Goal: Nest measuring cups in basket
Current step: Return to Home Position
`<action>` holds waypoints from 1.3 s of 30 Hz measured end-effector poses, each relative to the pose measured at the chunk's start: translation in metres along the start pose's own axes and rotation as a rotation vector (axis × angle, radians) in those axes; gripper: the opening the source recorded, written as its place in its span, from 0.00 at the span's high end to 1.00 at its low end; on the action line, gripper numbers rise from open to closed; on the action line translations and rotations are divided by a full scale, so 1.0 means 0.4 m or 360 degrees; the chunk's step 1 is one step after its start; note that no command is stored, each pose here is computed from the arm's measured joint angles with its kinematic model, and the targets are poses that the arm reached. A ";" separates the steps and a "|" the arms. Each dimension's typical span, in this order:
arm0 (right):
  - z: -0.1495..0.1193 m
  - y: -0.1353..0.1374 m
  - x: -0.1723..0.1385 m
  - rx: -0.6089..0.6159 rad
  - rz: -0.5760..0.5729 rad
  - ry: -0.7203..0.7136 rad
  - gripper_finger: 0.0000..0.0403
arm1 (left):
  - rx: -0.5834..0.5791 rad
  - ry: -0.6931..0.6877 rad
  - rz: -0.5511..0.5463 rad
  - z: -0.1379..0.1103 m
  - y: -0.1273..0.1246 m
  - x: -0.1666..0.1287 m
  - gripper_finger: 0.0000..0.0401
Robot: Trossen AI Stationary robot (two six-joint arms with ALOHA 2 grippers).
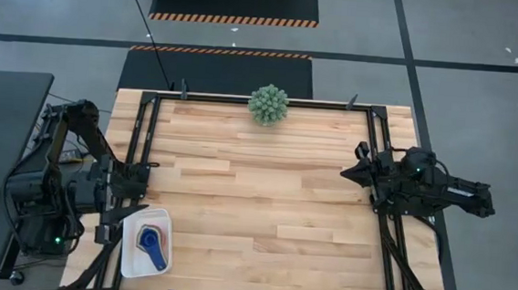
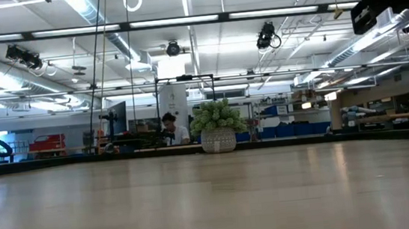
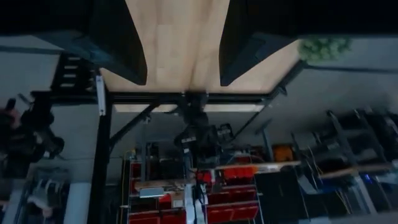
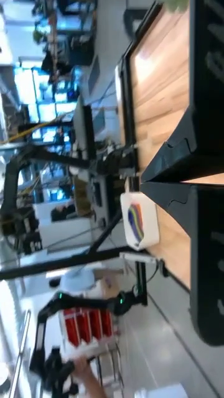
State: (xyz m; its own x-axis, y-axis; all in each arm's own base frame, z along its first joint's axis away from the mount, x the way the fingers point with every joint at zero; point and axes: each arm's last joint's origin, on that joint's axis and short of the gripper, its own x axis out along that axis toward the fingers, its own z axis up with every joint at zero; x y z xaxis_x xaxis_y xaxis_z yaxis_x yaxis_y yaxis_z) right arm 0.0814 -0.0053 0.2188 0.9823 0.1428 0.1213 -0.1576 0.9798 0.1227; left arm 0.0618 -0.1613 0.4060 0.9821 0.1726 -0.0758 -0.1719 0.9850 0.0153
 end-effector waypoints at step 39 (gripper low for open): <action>0.020 0.011 -0.001 -0.0026 0.0178 -0.0103 0.97 | -0.0208 0.0141 -0.1918 0.179 -0.122 0.033 0.49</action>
State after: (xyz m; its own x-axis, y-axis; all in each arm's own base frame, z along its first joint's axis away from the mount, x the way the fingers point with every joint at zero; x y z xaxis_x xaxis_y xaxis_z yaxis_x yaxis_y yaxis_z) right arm 0.0798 -0.0021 0.2270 0.9500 0.2425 0.1968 -0.2637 0.9605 0.0891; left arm 0.0885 -0.2073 0.4756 0.5100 -0.8592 -0.0403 0.8359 0.5061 -0.2123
